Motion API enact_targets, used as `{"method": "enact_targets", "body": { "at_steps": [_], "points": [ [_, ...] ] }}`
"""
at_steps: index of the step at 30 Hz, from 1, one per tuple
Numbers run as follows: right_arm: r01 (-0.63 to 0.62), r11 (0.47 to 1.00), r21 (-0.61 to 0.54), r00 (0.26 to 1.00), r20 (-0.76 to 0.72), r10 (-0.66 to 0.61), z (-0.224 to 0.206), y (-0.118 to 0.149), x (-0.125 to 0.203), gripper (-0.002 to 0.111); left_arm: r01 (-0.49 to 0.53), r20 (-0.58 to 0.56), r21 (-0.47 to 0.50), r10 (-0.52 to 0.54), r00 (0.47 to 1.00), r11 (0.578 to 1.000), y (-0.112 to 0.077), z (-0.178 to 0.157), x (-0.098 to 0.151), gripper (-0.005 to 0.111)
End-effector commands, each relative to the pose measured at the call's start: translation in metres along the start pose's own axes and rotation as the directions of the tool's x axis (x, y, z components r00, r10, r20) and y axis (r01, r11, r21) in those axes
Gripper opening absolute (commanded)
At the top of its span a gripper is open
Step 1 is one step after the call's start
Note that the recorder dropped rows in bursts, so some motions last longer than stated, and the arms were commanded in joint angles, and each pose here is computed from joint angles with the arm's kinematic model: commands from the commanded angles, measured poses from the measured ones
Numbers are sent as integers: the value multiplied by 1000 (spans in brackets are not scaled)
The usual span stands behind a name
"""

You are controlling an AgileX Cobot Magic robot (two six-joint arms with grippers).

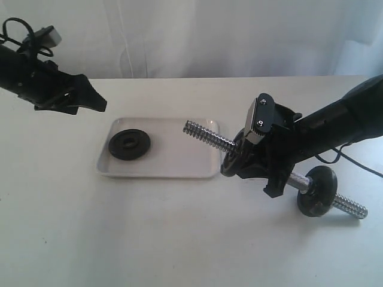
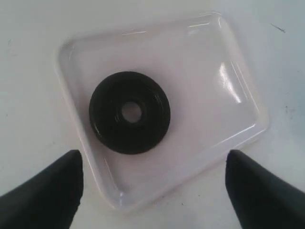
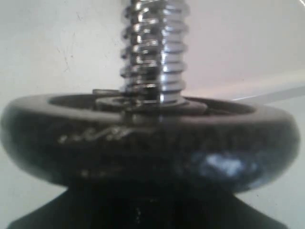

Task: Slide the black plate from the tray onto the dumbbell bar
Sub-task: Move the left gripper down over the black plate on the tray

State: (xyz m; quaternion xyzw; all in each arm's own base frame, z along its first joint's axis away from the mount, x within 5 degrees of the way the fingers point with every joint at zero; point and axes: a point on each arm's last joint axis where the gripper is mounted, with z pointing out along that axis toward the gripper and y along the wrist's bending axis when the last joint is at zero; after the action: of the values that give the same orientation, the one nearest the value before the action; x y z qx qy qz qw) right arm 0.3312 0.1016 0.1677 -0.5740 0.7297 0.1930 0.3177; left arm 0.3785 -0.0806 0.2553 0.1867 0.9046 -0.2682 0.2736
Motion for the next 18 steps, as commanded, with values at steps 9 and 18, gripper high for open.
{"method": "enact_targets", "body": {
  "at_steps": [9,18],
  "points": [
    [-21,999,37,994,108,17,-17,-4,-20,0,-115,-40,32,116,992,993,9,77,-14,88],
    [-20,999,42,994,105,16,-17,-4,-20,0,-238,-131,4,236,963,971,6,116,-12,88]
  ]
}}
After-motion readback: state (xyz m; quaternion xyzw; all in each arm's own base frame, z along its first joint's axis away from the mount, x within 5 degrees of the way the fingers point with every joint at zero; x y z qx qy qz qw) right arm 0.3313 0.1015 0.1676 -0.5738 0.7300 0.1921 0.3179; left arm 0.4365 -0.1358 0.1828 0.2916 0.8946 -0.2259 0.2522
